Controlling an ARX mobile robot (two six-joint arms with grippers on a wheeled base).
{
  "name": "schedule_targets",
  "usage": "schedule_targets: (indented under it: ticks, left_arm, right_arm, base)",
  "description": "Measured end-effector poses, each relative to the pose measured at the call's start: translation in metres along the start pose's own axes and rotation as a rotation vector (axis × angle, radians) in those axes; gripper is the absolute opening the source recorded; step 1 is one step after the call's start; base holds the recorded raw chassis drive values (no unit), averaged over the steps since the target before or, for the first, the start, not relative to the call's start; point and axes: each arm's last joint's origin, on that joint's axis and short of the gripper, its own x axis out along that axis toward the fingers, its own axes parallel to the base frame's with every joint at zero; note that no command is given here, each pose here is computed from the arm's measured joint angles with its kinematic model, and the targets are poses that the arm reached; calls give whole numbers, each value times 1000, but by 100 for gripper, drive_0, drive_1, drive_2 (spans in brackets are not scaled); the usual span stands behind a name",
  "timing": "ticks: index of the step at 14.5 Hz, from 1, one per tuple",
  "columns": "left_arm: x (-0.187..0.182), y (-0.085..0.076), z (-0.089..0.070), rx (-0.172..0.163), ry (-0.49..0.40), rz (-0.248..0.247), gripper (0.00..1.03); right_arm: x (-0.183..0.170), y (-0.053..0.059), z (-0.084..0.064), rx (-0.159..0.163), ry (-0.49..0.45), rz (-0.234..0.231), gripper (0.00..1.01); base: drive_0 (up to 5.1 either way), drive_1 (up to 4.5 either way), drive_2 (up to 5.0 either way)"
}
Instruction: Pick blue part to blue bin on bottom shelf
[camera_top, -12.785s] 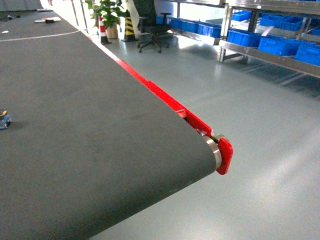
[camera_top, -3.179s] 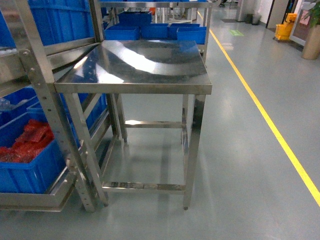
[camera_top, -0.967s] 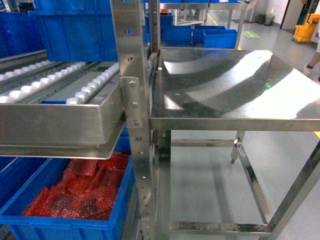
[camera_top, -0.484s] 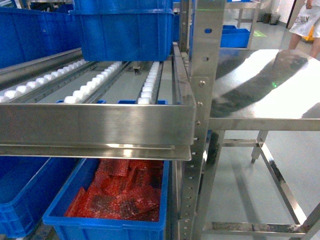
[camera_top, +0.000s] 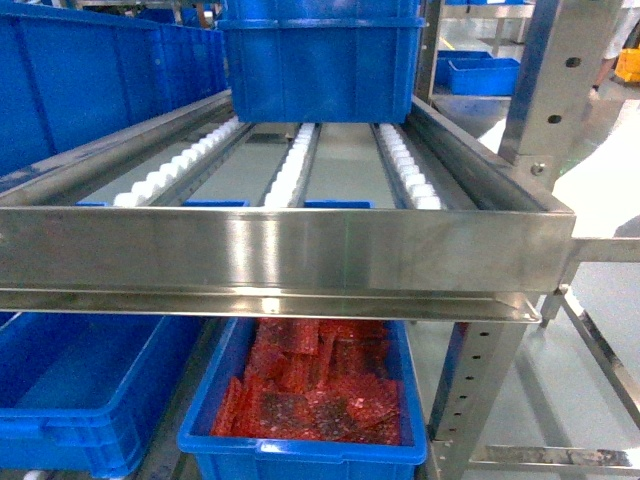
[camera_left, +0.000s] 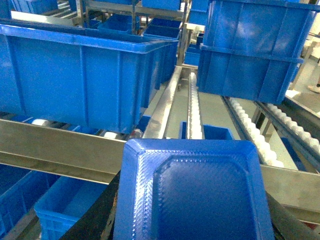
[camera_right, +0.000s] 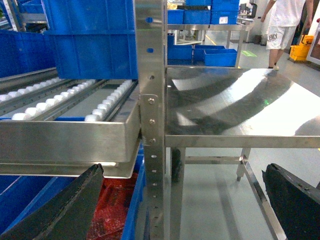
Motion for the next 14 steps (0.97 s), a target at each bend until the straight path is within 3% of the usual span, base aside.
schedule_targets:
  ticks: [14]
  left_arm:
    - [0, 0, 0, 0, 0, 3, 43]
  right_arm:
    - [0, 0, 0, 0, -2, 3, 98]
  base:
    - [8, 417, -401]
